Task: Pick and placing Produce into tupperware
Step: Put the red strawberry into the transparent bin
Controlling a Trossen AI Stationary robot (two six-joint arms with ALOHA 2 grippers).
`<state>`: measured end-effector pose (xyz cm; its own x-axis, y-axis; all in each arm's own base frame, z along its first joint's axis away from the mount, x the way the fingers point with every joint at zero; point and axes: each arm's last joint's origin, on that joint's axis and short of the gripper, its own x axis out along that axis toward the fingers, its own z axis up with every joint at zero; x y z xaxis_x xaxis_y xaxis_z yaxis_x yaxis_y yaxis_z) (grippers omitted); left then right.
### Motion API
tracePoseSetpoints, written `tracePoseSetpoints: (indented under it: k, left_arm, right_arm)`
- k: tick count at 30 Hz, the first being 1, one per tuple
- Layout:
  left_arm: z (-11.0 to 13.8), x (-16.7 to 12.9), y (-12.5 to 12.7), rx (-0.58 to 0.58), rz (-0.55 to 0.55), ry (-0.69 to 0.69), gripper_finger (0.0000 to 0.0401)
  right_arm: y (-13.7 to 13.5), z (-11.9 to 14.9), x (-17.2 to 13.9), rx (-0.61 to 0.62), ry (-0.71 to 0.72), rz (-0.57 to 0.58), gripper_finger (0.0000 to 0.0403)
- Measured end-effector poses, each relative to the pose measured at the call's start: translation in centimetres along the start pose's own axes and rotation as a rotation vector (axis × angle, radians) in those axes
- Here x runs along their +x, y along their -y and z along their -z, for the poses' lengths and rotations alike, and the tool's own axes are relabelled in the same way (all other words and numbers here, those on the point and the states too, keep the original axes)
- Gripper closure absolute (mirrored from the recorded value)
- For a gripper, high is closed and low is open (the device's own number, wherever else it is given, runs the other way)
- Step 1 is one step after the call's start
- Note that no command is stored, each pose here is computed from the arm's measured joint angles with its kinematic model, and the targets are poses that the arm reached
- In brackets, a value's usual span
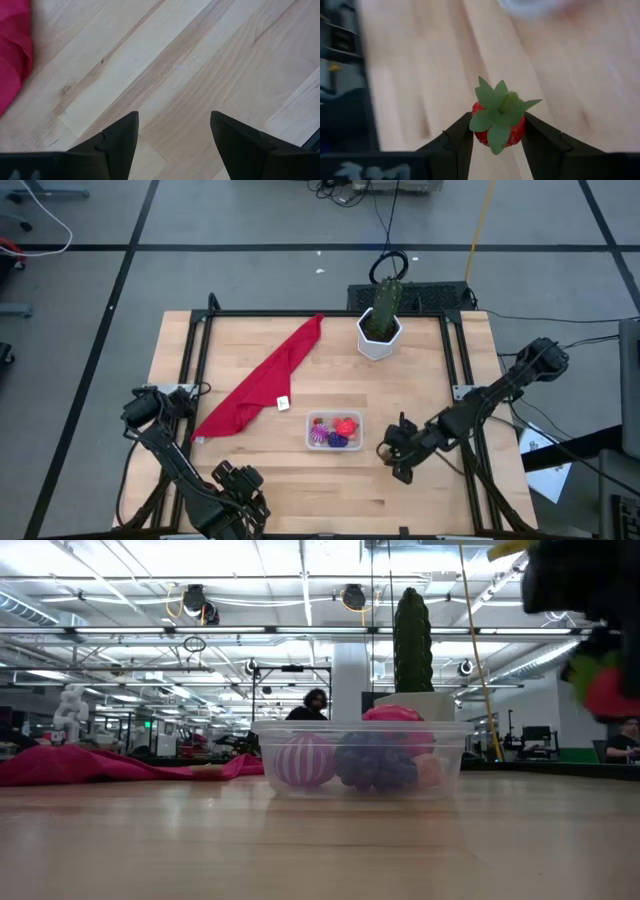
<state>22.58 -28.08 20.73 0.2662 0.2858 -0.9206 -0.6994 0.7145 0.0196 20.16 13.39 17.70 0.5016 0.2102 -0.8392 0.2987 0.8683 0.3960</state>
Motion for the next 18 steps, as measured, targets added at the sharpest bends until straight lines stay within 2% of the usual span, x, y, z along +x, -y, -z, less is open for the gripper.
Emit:
tracePoseSetpoints:
  k: [6,12,18]
  left_arm:
    - [0.0,0.0,0.0,0.0,0.0,-0.001,0.0148]
    - [0.1,0.0,0.0,-0.005,-0.006,-0.039,0.0148]
    - [0.2,0.0,0.0,-0.022,-0.01,-0.063,0.0148]
  right_arm:
    - [-0.6,-2.5,-1.0,-0.157,0.16,-0.13,0.0264]
    - [-2.4,-5.9,-3.2,-0.357,0.294,-0.16,0.0263]
    - [-4.6,-9.5,-7.1,-0.556,0.396,-0.138,0.0262]
